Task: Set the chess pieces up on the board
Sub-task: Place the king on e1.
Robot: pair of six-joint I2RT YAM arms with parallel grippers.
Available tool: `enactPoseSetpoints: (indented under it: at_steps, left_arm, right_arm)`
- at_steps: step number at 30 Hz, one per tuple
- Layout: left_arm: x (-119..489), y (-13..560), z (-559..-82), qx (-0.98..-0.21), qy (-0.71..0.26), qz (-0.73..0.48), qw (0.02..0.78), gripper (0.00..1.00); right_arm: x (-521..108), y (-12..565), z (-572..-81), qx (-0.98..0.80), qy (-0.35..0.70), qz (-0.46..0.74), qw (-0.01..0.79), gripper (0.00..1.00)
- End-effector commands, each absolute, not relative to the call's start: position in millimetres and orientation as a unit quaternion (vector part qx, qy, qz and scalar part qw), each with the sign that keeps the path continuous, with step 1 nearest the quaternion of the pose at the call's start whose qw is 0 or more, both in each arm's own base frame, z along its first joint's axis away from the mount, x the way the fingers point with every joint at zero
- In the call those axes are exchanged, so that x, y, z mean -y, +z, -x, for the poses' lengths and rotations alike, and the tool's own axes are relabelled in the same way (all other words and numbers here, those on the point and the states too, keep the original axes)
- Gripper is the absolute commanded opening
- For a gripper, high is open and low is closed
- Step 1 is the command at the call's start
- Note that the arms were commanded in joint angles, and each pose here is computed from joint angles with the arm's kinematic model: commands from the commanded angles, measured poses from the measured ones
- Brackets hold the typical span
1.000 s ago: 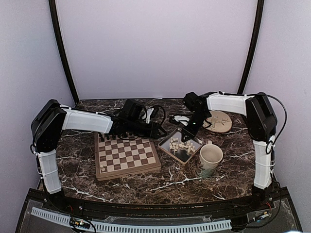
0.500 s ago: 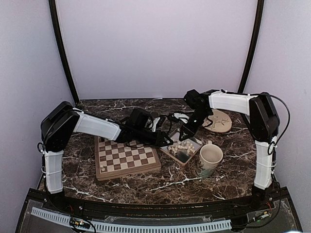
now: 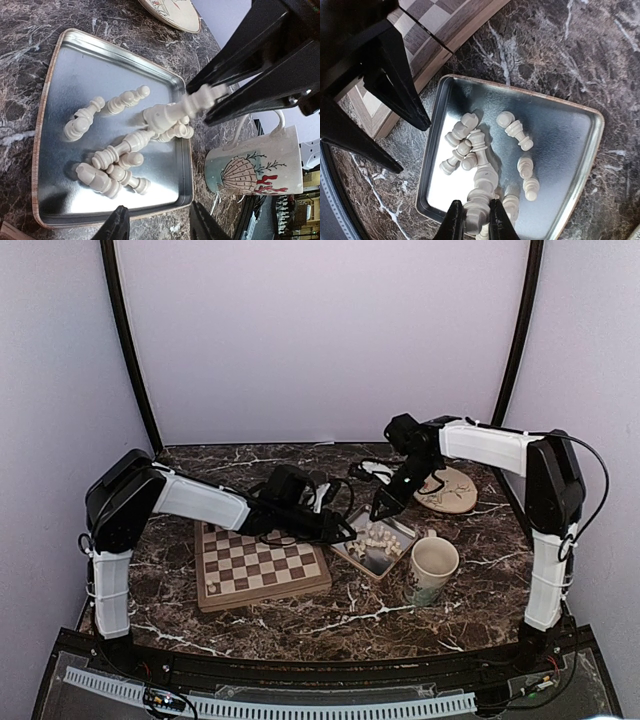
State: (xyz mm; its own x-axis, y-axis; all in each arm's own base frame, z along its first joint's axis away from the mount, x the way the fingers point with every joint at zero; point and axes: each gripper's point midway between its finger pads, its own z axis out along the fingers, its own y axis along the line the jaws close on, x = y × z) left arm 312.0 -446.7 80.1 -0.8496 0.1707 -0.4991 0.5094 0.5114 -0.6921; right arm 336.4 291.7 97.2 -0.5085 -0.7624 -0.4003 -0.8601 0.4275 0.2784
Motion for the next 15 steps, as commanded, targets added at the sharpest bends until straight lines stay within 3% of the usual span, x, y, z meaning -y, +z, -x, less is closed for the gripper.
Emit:
enactPoseSetpoints:
  at_steps: [1, 8, 15]
  left_arm:
    - [438.5, 134.4, -314.7, -0.827, -0.447, -0.225, 0.255, 0.42]
    - [386.1, 185.6, -320.5, -0.841, -0.346, -0.240, 0.341, 0.43]
    - [306.5, 221.0, -316.2, -0.858, -0.279, -0.199, 0.383, 0.45]
  right_arm:
    - [-290.0, 156.7, -348.9, -0.825, 0.209, 0.488, 0.193, 0.00]
    - [-294.9, 209.3, -352.2, -0.799, 0.186, 0.504, 0.270, 0.00]
    - [-339.9, 237.1, -328.5, -0.756, 0.194, 0.555, 0.288, 0.01]
